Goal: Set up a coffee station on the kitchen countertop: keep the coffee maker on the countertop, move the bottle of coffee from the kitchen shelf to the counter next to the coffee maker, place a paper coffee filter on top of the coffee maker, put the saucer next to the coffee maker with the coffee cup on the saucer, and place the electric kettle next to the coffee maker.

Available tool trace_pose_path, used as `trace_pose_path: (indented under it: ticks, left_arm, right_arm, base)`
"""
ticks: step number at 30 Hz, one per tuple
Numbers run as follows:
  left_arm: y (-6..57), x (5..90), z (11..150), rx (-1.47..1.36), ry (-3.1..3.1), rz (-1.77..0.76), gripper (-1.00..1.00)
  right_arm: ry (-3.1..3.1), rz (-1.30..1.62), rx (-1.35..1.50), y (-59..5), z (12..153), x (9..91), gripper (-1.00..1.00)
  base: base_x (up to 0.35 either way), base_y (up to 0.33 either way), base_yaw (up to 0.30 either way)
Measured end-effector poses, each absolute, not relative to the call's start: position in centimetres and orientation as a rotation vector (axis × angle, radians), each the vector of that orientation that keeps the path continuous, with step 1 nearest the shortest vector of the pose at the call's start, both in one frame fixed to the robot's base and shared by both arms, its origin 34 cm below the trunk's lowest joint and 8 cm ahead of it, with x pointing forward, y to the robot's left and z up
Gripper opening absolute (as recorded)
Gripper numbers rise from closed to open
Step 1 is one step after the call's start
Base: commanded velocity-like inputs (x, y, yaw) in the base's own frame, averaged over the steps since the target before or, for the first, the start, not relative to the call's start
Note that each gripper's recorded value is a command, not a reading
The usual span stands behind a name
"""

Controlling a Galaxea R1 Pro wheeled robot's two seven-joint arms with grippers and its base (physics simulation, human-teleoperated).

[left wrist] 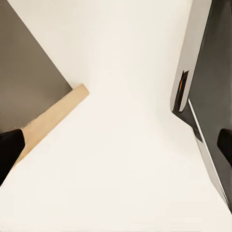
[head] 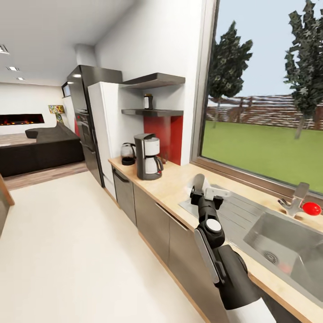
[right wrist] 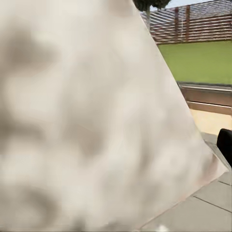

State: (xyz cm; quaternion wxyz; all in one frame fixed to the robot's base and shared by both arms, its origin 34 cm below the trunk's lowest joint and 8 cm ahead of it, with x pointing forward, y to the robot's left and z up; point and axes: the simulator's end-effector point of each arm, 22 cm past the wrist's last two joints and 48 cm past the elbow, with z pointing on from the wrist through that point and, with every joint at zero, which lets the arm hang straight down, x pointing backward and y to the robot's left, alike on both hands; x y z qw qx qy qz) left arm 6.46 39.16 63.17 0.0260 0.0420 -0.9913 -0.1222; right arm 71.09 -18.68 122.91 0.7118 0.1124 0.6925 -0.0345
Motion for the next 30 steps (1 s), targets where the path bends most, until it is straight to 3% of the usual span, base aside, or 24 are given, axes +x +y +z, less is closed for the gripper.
trace_pose_path:
  ticks: [11,22,30]
  left_arm:
    - [40.1,13.1,63.3,0.137,-3.247,-0.424,1.00]
    - [39.6,30.7,66.6,0.193,-3.610,-0.421,1.00]
    - [39.6,33.7,68.7,0.251,-3.770,-0.447,1.00]
  right_arm:
    - [1.540,-0.077,0.249,-18.7,122.7,71.1,-1.00]
    - [1.531,-0.070,0.253,-18.7,123.1,71.0,-1.00]
    - [1.526,-0.067,0.256,-18.7,123.3,70.9,-1.00]
  base:
    - [0.221,0.242,0.000]
    - [0.011,0.019,0.000]
    - [0.000,0.071,-0.054]
